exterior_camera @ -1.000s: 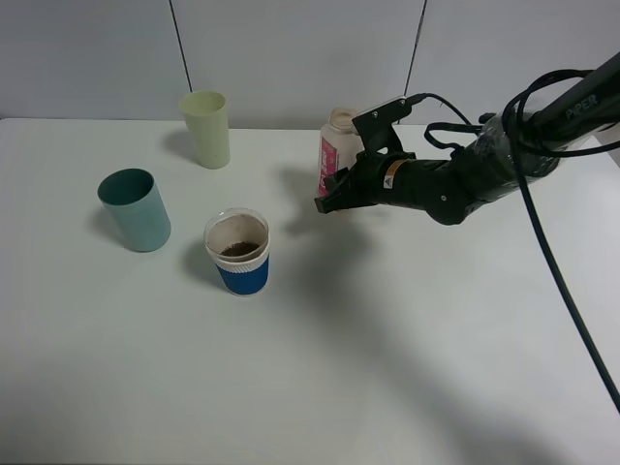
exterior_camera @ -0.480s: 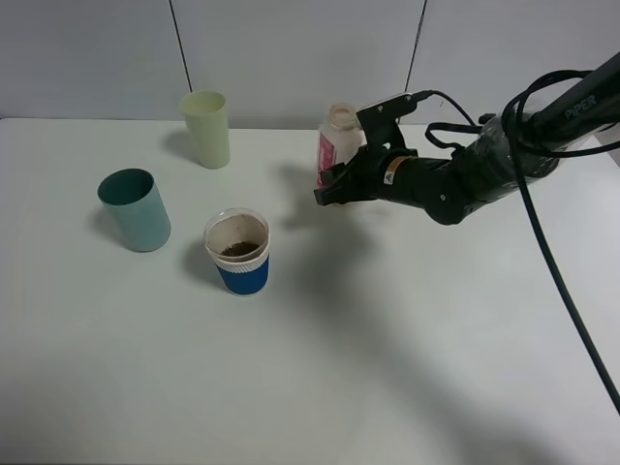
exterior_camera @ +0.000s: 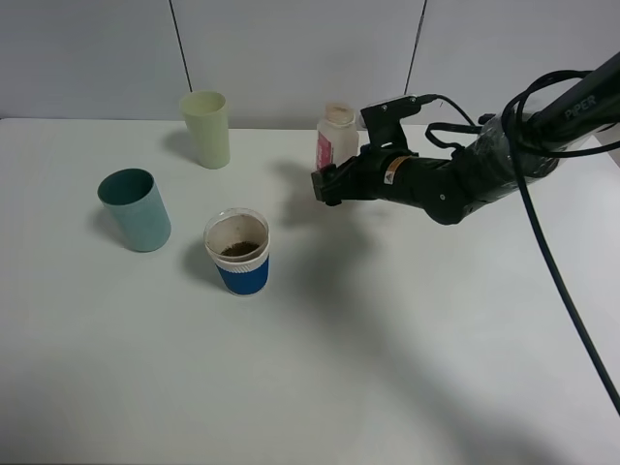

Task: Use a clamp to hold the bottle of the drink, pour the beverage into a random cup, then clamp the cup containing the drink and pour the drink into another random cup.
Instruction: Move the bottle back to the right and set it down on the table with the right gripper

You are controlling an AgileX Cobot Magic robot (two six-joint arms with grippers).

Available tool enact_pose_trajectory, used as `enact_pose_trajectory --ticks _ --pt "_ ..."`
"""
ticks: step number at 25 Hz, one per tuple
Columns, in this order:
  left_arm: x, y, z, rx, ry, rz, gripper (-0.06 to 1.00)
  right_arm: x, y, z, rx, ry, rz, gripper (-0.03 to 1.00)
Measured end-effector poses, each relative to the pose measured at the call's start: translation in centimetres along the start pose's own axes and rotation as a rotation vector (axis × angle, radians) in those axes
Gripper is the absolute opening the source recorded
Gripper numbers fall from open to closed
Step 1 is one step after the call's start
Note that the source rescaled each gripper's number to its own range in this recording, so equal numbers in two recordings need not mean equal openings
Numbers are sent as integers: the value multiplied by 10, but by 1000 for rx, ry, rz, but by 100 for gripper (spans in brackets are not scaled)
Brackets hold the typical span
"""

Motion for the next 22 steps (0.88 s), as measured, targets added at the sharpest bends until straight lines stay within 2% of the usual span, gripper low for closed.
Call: enact_pose_trajectory --ticks 4,13,17,22 --pt "0 0 0 1 0 0 66 0 0 -2 56 13 -1 79" --pt "0 0 0 1 0 0 66 0 5 -2 70 17 31 97" --pt "0 0 0 0 0 0 66 -2 5 -2 70 18 53 100" --pt "0 0 0 0 0 0 66 -13 -18 -3 73 19 10 100"
Point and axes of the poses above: a point on each arm's last joint axis where the gripper is mounted, x pointing out along that axis toward the gripper, z along the wrist's bending axis when the last joint is at zero, y = z × x, the point moved 6 cm from there along x, pointing out along that axis toward the gripper, and after that the axes turned 2 degrees about -x, right-handed, at the moved point
